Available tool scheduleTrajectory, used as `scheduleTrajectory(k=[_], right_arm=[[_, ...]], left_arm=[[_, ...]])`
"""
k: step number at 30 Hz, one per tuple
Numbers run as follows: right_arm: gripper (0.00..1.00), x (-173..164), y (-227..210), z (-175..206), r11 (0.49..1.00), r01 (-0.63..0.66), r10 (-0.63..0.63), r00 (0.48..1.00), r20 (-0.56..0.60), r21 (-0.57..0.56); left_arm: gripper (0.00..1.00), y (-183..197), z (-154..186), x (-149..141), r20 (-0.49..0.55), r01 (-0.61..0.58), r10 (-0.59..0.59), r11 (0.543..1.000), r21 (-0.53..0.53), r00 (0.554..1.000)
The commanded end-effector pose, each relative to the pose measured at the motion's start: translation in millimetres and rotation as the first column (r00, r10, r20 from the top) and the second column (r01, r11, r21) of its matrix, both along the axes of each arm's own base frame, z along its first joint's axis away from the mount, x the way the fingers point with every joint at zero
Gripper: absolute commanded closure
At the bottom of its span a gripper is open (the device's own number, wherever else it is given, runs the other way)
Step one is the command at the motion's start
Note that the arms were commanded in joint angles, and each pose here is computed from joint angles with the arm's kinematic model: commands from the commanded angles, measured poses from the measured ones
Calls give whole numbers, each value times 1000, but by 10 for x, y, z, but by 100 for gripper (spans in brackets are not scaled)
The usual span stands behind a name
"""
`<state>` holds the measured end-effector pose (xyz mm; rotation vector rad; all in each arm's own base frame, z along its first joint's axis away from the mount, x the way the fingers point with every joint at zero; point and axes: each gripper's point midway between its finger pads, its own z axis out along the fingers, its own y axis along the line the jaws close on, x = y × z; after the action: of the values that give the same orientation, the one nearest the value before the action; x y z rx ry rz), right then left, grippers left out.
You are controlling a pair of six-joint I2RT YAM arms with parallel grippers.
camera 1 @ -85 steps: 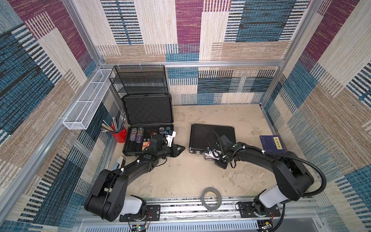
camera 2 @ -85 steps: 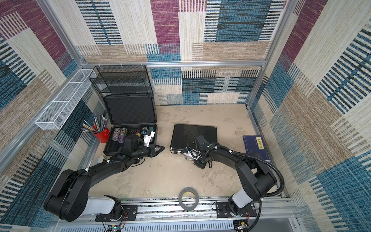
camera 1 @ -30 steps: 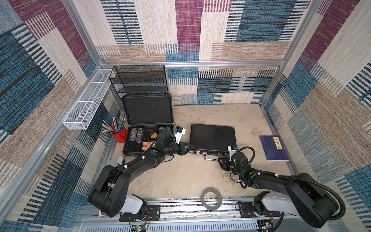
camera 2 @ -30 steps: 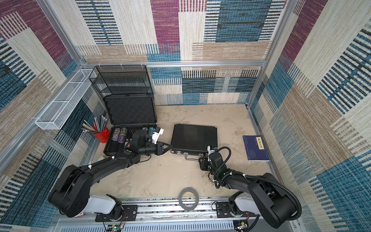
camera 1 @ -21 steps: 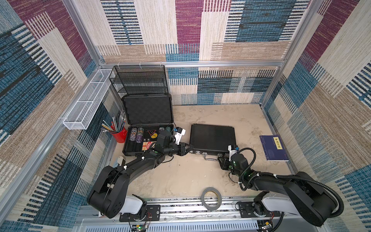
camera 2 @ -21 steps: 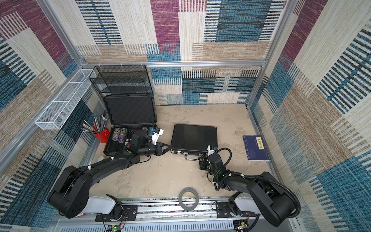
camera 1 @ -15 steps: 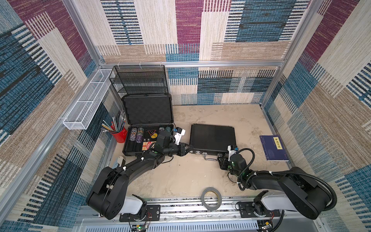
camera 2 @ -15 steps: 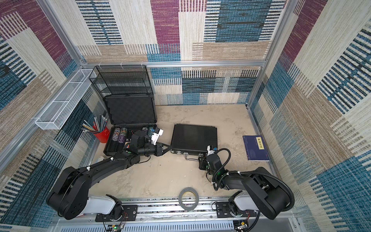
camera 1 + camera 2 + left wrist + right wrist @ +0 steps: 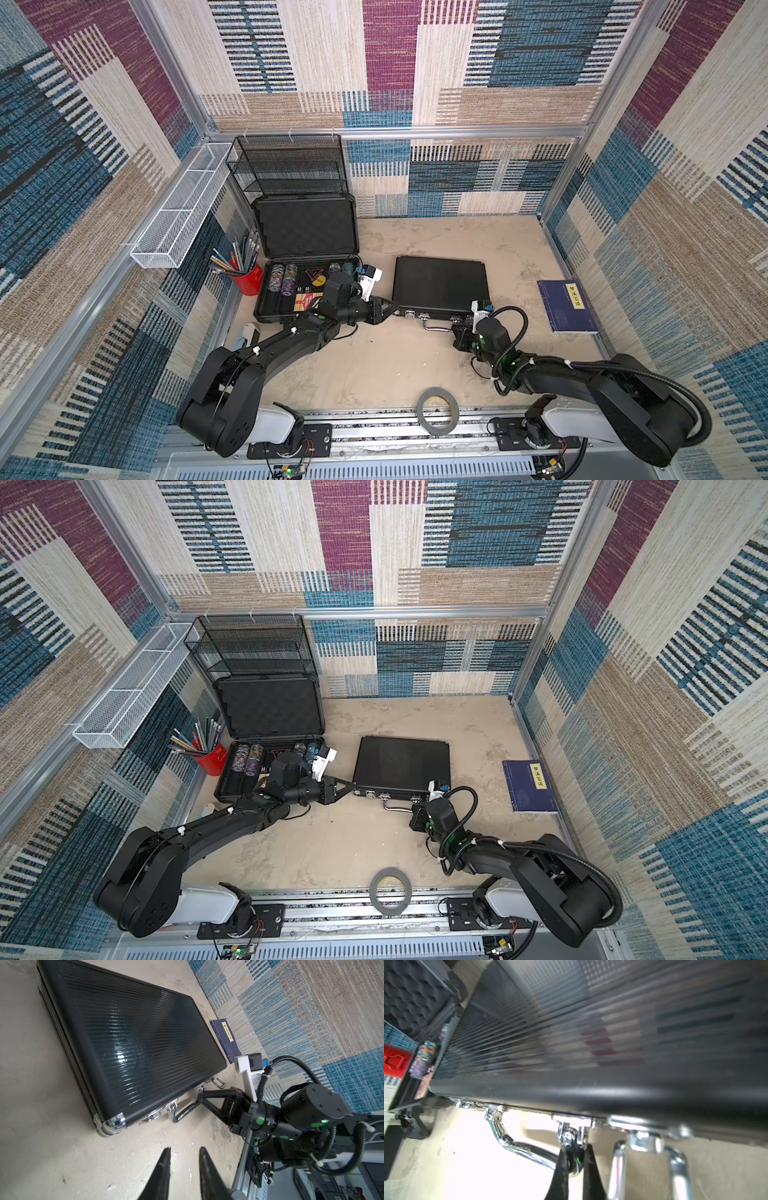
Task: Open the poker set cases
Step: Pick up the poker set case from the center of the board.
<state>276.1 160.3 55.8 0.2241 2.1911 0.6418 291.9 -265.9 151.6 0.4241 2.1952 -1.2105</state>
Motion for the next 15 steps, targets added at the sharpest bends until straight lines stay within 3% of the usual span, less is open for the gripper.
scheduleTrajectory(k=[1,9,15], right_arm=[[100,219,-69,441,993,99,-108,984,139,68],[100,266,15,548,988,94,-109,986,127,123],[100,330,-17,735,979,133,-155,977,145,152]], left_arm=[[73,-23,34,22,20,5,-5,1000,-20,1000],[73,-87,39,-1,-32,2,-5,994,-106,999],[69,-167,-85,-103,-151,-34,-6,964,-262,988]])
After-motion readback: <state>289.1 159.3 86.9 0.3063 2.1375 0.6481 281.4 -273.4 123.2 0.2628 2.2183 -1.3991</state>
